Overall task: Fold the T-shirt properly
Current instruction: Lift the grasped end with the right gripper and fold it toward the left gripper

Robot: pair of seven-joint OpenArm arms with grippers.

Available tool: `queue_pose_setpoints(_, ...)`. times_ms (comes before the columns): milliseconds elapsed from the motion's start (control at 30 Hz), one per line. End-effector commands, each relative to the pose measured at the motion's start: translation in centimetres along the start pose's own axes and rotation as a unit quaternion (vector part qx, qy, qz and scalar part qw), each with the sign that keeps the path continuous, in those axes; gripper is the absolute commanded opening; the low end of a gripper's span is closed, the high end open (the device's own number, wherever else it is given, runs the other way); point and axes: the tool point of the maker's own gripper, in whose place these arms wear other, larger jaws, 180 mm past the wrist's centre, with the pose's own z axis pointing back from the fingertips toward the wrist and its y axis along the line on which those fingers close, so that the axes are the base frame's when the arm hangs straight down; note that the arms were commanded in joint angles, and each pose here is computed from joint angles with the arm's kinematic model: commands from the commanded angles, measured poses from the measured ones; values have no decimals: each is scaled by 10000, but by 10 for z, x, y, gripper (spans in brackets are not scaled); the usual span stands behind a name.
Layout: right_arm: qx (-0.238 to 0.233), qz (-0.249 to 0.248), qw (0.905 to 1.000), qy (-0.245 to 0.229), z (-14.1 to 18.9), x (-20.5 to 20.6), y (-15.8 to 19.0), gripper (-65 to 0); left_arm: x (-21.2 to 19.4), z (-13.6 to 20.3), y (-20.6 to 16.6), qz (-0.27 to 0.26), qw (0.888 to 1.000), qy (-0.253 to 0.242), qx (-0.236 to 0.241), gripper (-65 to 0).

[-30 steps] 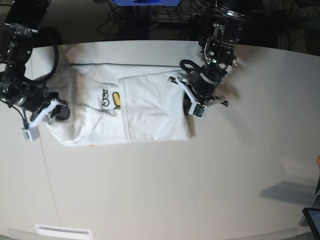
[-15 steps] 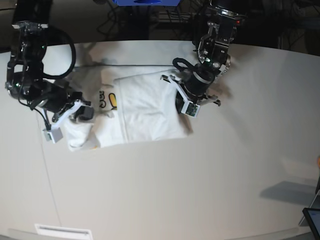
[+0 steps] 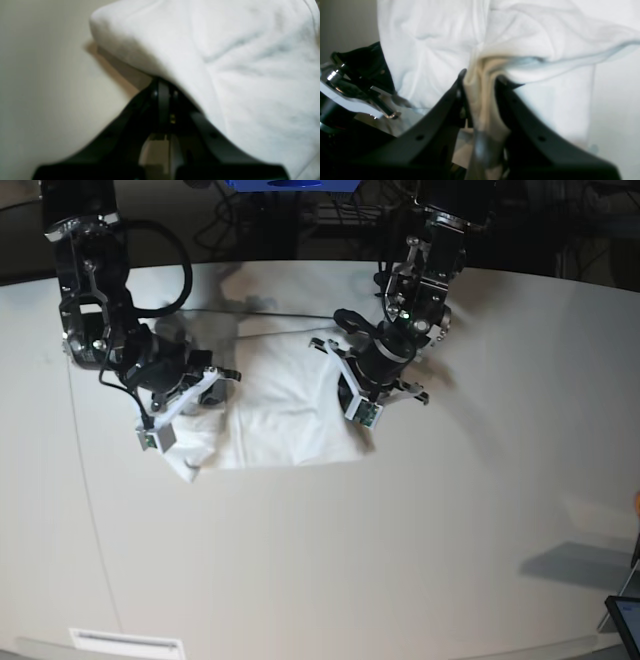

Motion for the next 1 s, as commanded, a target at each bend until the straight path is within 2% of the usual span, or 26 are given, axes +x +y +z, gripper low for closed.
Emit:
queue_pose_setpoints(0, 84, 65, 9997, -224, 5, 14, 6, -650, -4, 1, -4, -58, 9999, 125, -71, -650)
queue_pose_setpoints(200, 9, -176, 9994, -291, 7, 19, 12, -650, -4, 0, -5, -56, 9999, 121, -81, -650)
queue_pose_setpoints(467, -140, -629, 9979, 6, -4, 8, 33, -650, -2, 1, 0, -60, 9999, 108, -25, -650)
queue_pose_setpoints(567, -235, -782, 9966, 67, -7, 7, 37, -650, 1, 5, 10, -384, 9991, 92, 151, -650)
queue_pose_setpoints(633, -336, -704, 9969, 44, -8, 7, 38, -650, 7, 9, 15, -657, 9973, 55, 315, -650)
queue_pose_setpoints(700, -461, -466, 9978, 2, -11, 5, 40, -650, 6, 16, 27, -924, 9938, 227, 582, -650)
queue_pose_setpoints(767, -563, -300, 9980, -34, -13, 3, 40, -650, 8, 24, 41, -968, 9911, 385, 834, -650)
queue_pose_setpoints(967, -692, 33, 9976, -53, -16, -4, 45, -650, 21, 54, 79, -1016, 9846, 449, 1352, -650)
